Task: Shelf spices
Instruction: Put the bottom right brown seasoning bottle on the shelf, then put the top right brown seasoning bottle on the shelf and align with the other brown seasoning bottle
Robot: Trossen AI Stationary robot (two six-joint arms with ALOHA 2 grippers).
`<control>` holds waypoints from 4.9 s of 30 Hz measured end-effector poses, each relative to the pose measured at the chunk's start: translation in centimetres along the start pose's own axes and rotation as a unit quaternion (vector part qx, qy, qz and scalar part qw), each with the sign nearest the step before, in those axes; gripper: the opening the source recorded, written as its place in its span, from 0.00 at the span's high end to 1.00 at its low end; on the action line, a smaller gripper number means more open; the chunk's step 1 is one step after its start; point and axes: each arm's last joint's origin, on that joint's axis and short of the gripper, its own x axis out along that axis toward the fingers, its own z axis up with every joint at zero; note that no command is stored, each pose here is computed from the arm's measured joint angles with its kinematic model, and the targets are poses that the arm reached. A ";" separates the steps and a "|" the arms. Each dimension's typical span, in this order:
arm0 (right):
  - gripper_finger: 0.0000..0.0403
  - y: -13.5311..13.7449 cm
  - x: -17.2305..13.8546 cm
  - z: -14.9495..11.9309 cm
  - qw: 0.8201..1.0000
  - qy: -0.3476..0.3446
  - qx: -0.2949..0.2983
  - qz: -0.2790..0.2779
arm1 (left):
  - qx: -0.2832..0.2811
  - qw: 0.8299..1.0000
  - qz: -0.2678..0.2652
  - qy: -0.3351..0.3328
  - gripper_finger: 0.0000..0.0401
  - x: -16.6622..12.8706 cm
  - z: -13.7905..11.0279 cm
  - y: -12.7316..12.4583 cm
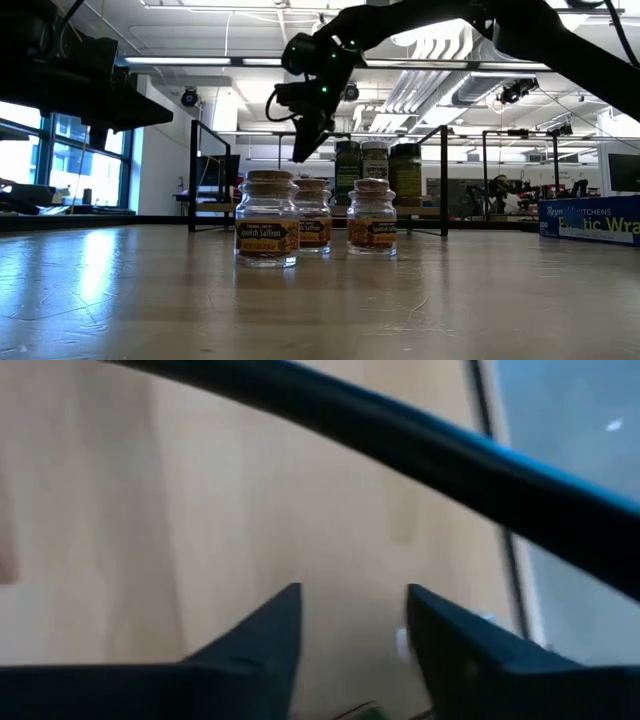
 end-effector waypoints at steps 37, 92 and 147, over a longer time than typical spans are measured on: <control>0.98 7.3 -5.1 2.7 0.998 -0.057 -0.022 -0.004 | 0.000 1.000 0.000 0.000 0.99 0.0 0.0 0.0; 0.60 28.9 -0.6 -15.5 0.987 -0.080 0.029 0.135 | 0.000 1.000 0.000 0.000 0.99 0.0 0.0 0.0; 0.49 3.0 2.9 -1.2 0.994 0.024 0.091 -0.046 | 0.000 1.000 0.000 0.000 0.99 0.0 0.0 0.0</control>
